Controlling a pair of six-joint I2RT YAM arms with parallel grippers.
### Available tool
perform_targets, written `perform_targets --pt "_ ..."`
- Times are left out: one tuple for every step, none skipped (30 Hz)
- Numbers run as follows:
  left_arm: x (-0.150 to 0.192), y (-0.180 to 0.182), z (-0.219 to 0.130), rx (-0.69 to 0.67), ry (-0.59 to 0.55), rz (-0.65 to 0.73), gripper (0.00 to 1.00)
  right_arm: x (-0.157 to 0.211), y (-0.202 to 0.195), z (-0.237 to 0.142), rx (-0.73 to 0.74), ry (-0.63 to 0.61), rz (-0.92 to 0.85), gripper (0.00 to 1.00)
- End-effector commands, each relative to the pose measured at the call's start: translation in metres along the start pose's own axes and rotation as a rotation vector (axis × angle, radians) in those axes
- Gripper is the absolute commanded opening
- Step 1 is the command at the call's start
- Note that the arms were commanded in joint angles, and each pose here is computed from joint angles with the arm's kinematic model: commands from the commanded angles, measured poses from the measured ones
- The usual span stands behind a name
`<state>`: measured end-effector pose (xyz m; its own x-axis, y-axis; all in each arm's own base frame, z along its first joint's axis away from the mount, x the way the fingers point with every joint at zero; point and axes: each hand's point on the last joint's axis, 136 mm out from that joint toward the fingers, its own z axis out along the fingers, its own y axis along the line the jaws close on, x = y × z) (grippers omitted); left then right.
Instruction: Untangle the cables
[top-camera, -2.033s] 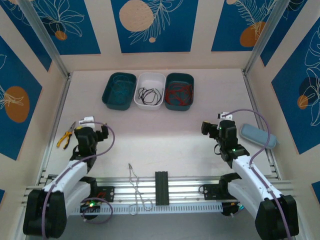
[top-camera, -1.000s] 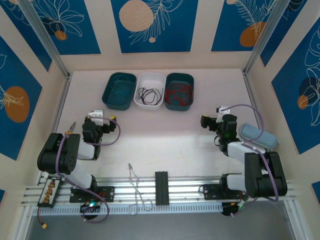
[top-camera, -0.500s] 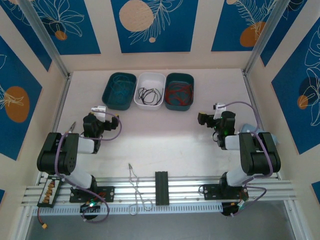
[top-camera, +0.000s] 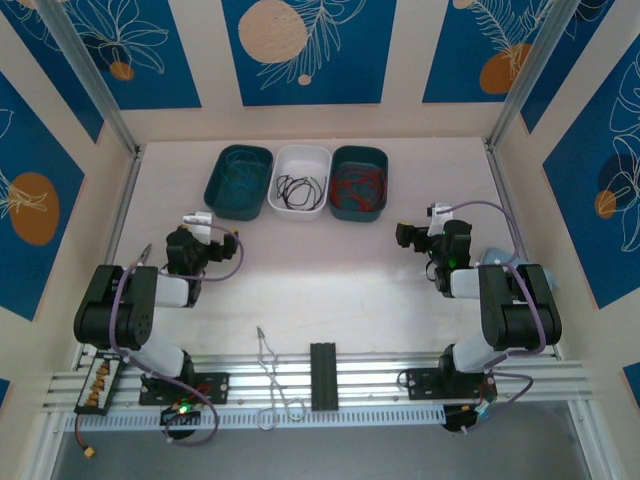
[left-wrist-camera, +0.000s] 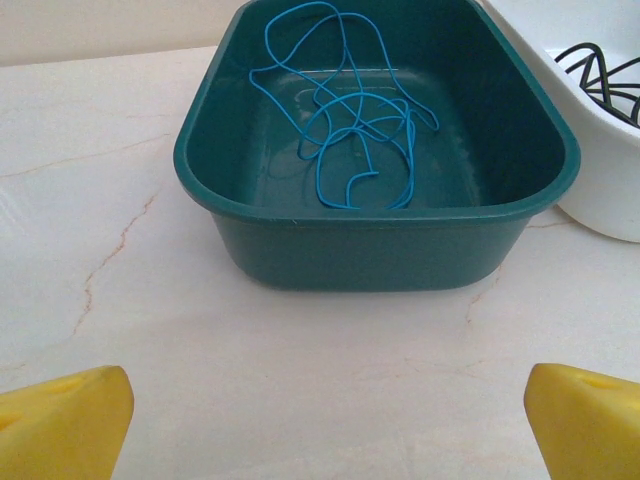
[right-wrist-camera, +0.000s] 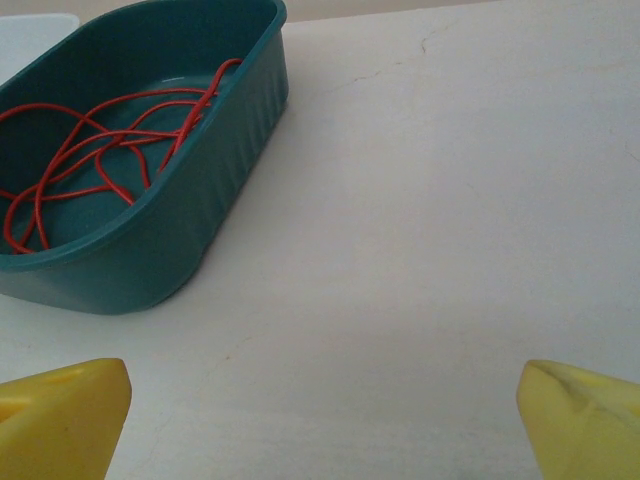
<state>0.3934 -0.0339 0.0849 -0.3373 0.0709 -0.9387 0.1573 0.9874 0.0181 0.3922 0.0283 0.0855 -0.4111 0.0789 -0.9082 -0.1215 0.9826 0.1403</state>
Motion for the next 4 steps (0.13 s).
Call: perform_targets --pt "-0.007 0.0018 -0.0009 0.009 -0.017 0.009 1.0 -0.008 0.0021 0.0006 -0.013 -0.021 -0.009 0.99" --pt "-0.0074 0.0017 -0.0009 0.009 -0.019 0.009 1.0 -0.0083 0.0024 0.0007 -0.014 -0.022 -0.009 0.99" --pt "-0.0068 0.0018 -0.0012 0.008 -0.018 0.009 1.0 -0.0082 0.0023 0.0007 -0.013 -0.021 -0.009 0.99" --pt "-0.0071 0.0019 -0.0011 0.008 -0.019 0.009 1.0 -0.0081 0.0024 0.0007 -0.013 -0.022 -0.01 0.99"
